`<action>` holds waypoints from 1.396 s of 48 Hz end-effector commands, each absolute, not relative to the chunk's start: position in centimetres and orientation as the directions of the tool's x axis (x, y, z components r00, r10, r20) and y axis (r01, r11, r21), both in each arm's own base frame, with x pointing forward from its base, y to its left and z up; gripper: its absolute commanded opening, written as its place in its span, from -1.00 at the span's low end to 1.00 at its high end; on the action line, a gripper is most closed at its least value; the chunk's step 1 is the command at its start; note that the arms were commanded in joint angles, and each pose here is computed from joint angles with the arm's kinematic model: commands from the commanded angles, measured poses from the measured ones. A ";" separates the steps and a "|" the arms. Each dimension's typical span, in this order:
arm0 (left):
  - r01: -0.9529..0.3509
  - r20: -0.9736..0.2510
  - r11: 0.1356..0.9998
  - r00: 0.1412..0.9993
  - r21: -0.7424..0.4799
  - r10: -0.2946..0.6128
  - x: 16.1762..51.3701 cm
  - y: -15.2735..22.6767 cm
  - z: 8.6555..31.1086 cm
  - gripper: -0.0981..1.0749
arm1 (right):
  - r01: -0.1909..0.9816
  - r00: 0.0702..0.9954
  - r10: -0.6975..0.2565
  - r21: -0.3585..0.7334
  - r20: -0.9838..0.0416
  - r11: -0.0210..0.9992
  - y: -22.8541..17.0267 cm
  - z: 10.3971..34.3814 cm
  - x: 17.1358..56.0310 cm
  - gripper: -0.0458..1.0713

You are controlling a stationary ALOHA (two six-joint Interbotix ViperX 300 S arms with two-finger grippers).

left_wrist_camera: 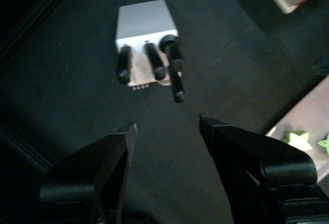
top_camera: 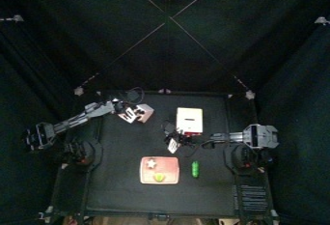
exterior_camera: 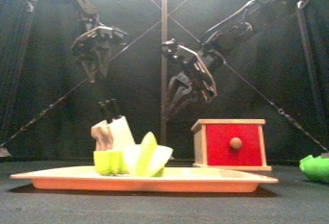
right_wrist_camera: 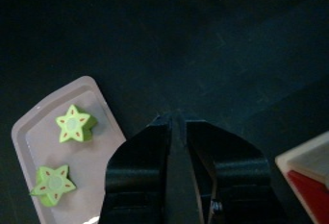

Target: Grab starfruit bottom

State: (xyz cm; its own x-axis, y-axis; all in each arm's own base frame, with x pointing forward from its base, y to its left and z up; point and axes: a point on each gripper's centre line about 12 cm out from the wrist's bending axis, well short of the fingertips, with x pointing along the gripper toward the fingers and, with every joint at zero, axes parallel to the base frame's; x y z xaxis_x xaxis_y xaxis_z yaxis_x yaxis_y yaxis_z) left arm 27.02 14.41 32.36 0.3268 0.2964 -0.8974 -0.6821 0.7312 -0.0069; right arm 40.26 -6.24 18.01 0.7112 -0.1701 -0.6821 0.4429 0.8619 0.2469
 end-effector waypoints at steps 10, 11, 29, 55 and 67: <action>-0.533 -0.797 0.844 0.537 -0.067 0.276 27.7 9.2 35.8 0.68 | 0.383 0.767 -0.134 0.280 -0.627 0.880 -4.1 21.0 39.0 0.09; -0.520 -0.789 0.851 0.552 -0.072 0.270 27.7 8.9 36.0 0.68 | 0.381 0.767 -0.132 0.280 -0.628 0.881 -3.9 21.0 39.0 0.09; -0.288 -0.660 0.949 0.739 -0.129 0.135 28.0 2.8 34.2 0.68 | 0.389 0.757 -0.125 0.289 -0.641 0.875 -3.6 20.6 37.2 0.09; -0.009 -0.405 0.989 0.913 -0.149 -0.052 26.4 -1.9 27.4 0.68 | 0.375 0.735 -0.109 0.267 -0.669 0.888 -2.8 19.3 35.5 0.09; 0.101 -0.355 0.983 0.923 -0.154 -0.150 26.4 -4.1 24.1 0.70 | 0.370 0.729 -0.109 0.255 -0.675 0.893 -2.7 19.0 35.3 0.09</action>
